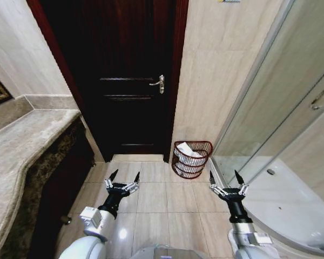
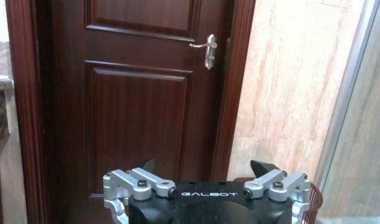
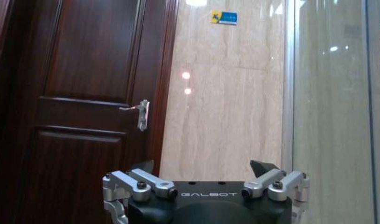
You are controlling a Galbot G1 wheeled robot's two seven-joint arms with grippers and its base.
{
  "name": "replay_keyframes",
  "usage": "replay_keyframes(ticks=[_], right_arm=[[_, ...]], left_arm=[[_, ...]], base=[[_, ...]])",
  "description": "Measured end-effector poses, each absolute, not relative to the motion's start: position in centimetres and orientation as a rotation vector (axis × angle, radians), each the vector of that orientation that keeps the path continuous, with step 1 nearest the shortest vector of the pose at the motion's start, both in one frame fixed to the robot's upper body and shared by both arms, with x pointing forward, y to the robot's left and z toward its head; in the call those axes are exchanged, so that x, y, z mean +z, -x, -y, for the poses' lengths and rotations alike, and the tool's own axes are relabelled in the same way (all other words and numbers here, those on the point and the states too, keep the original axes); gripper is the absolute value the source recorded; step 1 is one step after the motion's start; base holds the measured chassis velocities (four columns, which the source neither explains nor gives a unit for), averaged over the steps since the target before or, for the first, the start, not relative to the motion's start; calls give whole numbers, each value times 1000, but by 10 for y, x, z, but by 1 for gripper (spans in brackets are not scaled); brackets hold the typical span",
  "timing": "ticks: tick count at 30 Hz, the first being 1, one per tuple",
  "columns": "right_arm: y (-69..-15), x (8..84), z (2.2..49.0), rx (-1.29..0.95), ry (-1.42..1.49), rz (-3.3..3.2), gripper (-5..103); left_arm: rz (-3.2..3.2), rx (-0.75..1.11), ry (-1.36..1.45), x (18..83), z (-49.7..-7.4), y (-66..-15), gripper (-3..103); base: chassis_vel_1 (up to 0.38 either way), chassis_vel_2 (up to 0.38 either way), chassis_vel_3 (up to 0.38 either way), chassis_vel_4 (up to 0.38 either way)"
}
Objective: Discard the used towel into the hamper.
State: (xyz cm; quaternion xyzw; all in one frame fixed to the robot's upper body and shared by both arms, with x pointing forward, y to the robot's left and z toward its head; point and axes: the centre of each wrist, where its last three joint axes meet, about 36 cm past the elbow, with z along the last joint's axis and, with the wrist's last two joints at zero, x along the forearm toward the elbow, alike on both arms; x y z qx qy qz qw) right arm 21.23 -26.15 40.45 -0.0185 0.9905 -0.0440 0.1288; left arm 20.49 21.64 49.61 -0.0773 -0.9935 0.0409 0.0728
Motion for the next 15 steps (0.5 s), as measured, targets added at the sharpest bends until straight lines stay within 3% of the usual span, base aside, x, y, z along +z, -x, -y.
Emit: replay_keyframes(ticks=[15], right_arm=[[-213,405,260,-133,105,-2784,100]], left_arm=[[2984,123,232,496,-216,-205,100]], base=[[0,0,0,0]])
